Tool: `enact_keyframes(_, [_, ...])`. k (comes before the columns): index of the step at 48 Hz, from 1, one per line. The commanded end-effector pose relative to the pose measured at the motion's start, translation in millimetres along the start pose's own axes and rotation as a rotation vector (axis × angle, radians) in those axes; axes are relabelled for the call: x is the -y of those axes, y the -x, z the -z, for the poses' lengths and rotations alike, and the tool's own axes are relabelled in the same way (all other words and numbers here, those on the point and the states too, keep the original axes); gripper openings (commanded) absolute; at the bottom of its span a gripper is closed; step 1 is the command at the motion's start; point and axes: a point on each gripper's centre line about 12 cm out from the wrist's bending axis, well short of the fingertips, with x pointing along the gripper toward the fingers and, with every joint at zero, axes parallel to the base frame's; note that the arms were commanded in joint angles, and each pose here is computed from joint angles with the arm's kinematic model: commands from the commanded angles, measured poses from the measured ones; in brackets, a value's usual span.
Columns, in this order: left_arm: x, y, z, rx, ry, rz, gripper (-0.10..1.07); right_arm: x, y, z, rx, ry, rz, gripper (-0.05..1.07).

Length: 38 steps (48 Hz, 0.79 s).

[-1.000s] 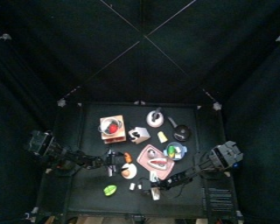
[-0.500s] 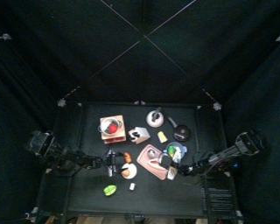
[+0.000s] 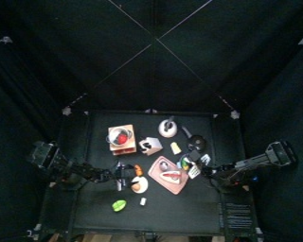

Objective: Place white sushi piece in bowl

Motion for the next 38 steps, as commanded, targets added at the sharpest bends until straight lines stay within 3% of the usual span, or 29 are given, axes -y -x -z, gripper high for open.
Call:
enact_keyframes(1, [0.3,-3.1,-8.3,0.025,0.011,-0.005,1.03,0.1,-1.2,-0.2,-0.006,-0.017,0.002,0.75])
enact_keyframes(13, [0.3,-3.1,-8.1,0.023,0.011,-0.004,1.03,-5.2,-4.5,2.4,-0.018,-0.01,-0.025,0.91])
enact_keyframes(38, [0.3,-3.1,-8.1,0.023,0.011,-0.004,1.03,2.2,1.1,3.8,-0.07,-0.083,0.04,0.94])
